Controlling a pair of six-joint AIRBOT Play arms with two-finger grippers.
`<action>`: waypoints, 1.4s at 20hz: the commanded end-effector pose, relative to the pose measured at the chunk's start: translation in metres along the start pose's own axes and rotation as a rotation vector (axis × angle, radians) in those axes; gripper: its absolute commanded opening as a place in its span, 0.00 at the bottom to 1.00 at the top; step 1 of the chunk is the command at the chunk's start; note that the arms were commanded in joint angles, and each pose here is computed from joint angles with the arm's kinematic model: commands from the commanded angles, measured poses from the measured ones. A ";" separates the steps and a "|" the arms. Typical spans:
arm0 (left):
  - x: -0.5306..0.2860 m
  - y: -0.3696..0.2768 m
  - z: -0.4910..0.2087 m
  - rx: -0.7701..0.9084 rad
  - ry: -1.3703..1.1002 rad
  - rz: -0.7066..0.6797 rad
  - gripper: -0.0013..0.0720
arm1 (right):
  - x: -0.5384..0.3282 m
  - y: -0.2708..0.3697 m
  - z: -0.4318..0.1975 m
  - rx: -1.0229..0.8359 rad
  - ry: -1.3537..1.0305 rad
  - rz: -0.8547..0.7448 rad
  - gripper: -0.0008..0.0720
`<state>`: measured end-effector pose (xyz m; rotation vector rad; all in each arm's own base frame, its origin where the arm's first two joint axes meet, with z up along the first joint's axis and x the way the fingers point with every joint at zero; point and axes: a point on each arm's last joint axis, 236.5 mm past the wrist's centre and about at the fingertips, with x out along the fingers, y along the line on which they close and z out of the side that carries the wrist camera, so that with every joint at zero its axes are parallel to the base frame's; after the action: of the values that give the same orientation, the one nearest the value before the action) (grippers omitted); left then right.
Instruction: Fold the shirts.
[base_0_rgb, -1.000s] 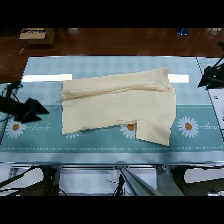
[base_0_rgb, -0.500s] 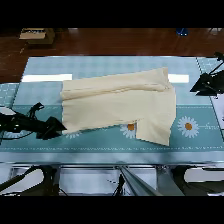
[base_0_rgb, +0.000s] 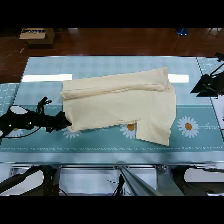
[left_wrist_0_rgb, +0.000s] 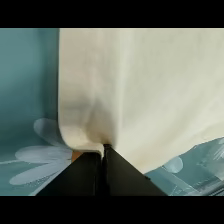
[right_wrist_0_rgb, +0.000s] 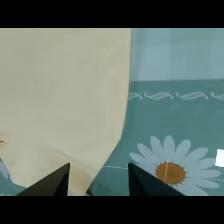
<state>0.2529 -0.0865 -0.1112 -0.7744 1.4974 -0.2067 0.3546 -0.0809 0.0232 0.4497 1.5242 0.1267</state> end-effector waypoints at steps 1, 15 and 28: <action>-0.005 0.000 -0.008 -0.012 0.037 -0.026 0.04 | 0.012 -0.031 -0.031 0.070 0.007 -0.038 0.64; -0.008 0.001 -0.009 0.014 0.040 -0.040 0.04 | 0.151 0.012 -0.103 0.209 -0.004 0.218 0.68; -0.087 -0.070 0.060 0.254 -0.146 -0.085 0.04 | 0.053 0.072 -0.017 -0.085 -0.295 0.170 0.05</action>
<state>0.2975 -0.0732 -0.0522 -0.7049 1.3705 -0.3336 0.3269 0.0132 -0.0606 0.5959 1.3267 0.1904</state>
